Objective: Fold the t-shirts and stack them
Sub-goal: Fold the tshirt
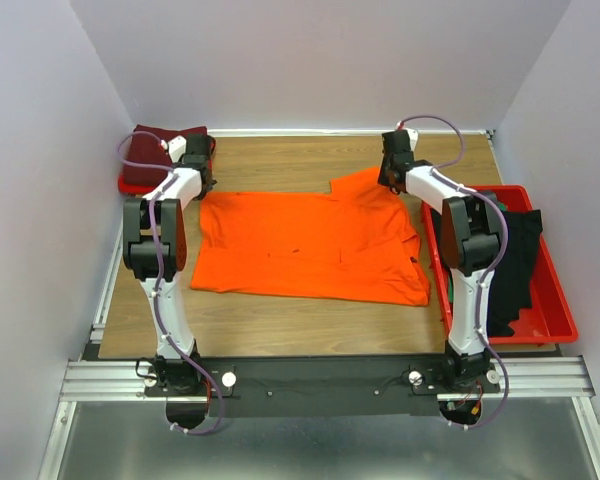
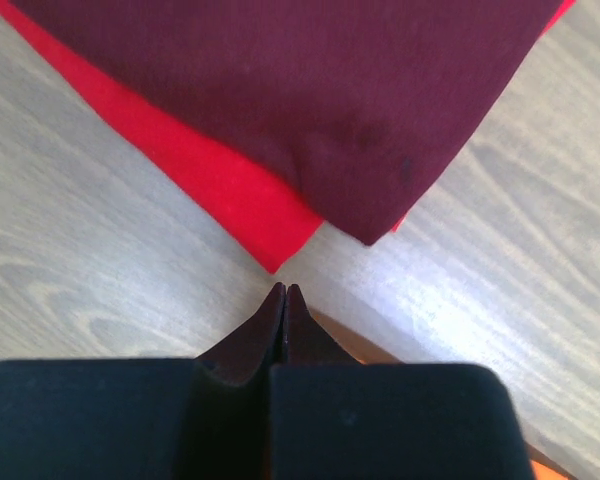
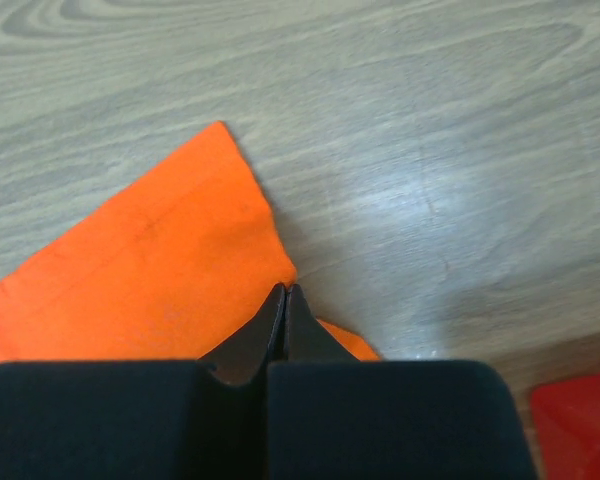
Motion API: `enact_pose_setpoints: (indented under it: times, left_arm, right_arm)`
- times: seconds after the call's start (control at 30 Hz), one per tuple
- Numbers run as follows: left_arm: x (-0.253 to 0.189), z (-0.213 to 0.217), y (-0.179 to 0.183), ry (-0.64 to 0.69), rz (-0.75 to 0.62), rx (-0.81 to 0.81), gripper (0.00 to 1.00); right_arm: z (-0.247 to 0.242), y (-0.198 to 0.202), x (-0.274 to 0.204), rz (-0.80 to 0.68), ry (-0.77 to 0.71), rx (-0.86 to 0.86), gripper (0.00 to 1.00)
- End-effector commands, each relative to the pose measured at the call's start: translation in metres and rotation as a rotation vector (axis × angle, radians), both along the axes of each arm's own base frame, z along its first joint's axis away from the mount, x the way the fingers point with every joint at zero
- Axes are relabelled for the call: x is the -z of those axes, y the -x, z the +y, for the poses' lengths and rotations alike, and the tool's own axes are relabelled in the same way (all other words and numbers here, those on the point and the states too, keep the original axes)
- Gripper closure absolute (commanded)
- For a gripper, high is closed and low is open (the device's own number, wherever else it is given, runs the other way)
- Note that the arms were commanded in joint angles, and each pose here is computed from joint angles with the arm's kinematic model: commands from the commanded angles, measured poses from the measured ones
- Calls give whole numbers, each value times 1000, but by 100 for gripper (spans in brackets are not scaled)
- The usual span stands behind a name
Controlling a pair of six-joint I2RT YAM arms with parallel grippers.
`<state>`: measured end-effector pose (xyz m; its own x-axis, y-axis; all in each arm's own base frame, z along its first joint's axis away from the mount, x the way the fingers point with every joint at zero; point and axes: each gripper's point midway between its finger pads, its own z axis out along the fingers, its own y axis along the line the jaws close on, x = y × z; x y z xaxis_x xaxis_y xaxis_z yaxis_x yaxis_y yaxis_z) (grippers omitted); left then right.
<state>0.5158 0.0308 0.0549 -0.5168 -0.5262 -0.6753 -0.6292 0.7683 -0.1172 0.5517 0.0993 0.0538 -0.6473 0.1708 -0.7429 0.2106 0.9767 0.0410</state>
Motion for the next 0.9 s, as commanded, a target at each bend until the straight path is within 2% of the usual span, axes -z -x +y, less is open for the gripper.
enact_pose_setpoints:
  times: [0.0, 0.27, 0.5, 0.73, 0.87]
  left_arm:
    - [-9, 8, -14, -17, -25, 4, 100]
    - [-19, 2, -33, -6, -57, 66, 100]
    - [-21, -4, -31, 13, -71, 99, 100]
    - [-27, -16, -32, 40, -98, 167, 100]
    - [-25, -18, -19, 63, -91, 152, 100]
  right_arm:
    - [-16, -10, -40, -80, 18, 51, 100]
    - [-13, -7, -47, -84, -11, 24, 99]
    - [-7, 4, -67, -109, -64, 1, 100]
    - [-15, 35, -83, -120, -78, 31, 100]
    - [-17, 57, -84, -109, -108, 42, 100]
